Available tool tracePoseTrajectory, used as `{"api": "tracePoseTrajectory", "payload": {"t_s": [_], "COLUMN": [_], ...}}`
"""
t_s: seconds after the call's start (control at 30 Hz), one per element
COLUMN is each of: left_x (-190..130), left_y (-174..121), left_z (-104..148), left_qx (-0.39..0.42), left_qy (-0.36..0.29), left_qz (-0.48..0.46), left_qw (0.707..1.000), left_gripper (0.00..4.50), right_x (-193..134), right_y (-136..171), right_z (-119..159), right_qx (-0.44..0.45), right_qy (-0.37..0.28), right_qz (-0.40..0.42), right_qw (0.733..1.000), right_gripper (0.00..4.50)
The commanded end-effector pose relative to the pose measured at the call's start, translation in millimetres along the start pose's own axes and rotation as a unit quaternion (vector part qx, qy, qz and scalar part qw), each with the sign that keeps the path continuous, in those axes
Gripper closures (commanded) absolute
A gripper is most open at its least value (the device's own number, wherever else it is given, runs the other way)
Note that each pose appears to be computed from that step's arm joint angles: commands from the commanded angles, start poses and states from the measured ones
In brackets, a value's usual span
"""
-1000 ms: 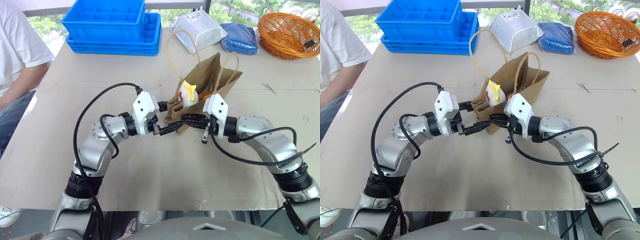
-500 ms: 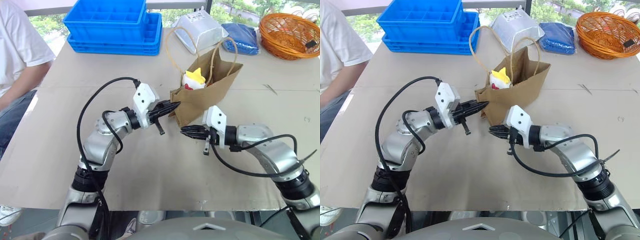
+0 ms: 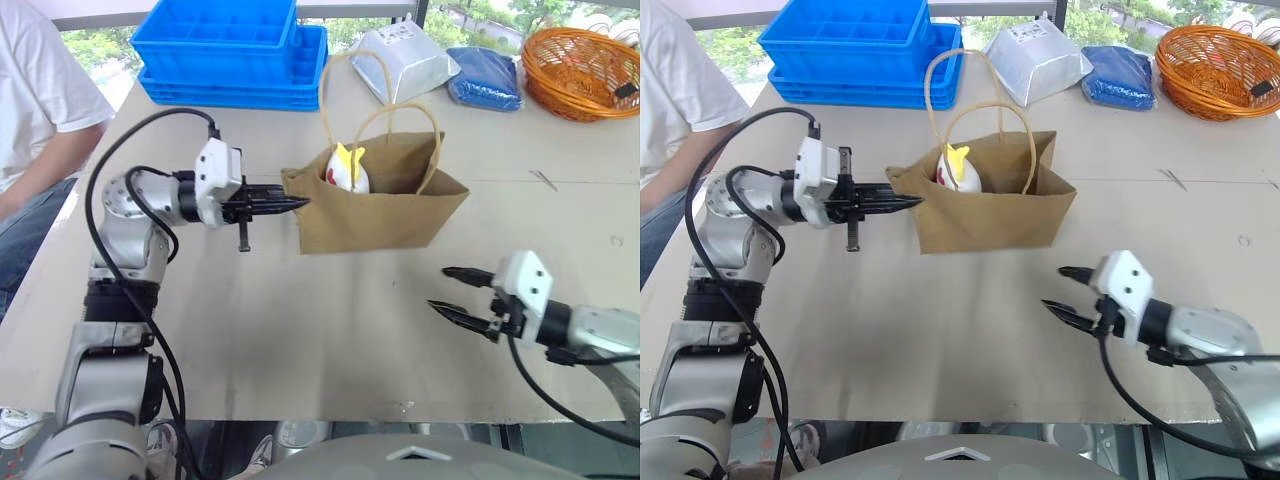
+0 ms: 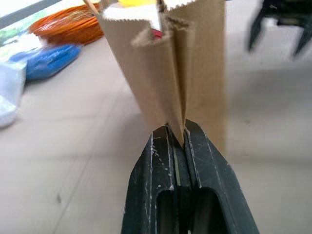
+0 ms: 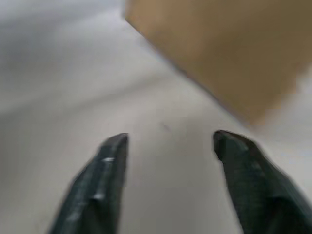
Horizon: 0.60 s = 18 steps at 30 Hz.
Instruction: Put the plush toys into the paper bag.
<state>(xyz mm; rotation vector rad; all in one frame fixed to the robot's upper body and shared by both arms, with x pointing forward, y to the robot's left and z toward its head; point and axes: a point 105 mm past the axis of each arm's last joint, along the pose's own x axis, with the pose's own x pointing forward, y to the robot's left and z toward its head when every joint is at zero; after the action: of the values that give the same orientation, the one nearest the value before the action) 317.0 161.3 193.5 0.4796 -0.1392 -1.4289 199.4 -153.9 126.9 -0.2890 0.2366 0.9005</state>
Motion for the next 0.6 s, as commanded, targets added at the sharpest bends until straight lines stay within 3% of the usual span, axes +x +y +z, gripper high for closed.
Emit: {"api": "tracePoseTrajectory", "payload": {"t_s": [0.03, 0.07, 0.13, 0.3, 0.43, 0.6], "left_x": [2.1, 3.2, 6.6, 20.3, 19.3, 24.4], "left_y": [-2.5, -2.2, 0.1, 11.1, -0.8, 14.6], "left_z": [-6.7, -9.5, -9.2, 15.5, -9.6, 5.2], "left_qx": [0.003, 0.001, 0.005, 0.000, -0.033, -0.008], "left_qy": [-0.008, -0.008, -0.015, -0.060, -0.020, -0.039], "left_qz": [-0.032, -0.035, -0.037, -0.028, -0.036, -0.007], "left_qw": [0.999, 0.999, 0.999, 0.998, 0.999, 0.999], "left_gripper": [4.50, 4.50, 4.50, 4.50, 4.50, 4.50], "right_x": [-20.9, -23.7, -26.6, -24.1, -22.4, -25.5], "right_y": [-6.5, -8.0, -11.5, -19.2, -21.2, -20.7], "right_z": [12.0, 12.5, 13.4, 16.2, 13.9, 10.4], "right_qx": [-0.036, -0.039, -0.043, -0.047, -0.047, -0.044], "right_qy": [-0.010, -0.010, -0.012, -0.016, -0.016, -0.017], "right_qz": [-0.043, -0.050, -0.062, -0.077, -0.078, -0.076], "right_qw": [0.998, 0.998, 0.997, 0.996, 0.996, 0.996], "right_gripper": [0.23, 0.02, 0.02, 0.02, 0.02, 0.02]}}
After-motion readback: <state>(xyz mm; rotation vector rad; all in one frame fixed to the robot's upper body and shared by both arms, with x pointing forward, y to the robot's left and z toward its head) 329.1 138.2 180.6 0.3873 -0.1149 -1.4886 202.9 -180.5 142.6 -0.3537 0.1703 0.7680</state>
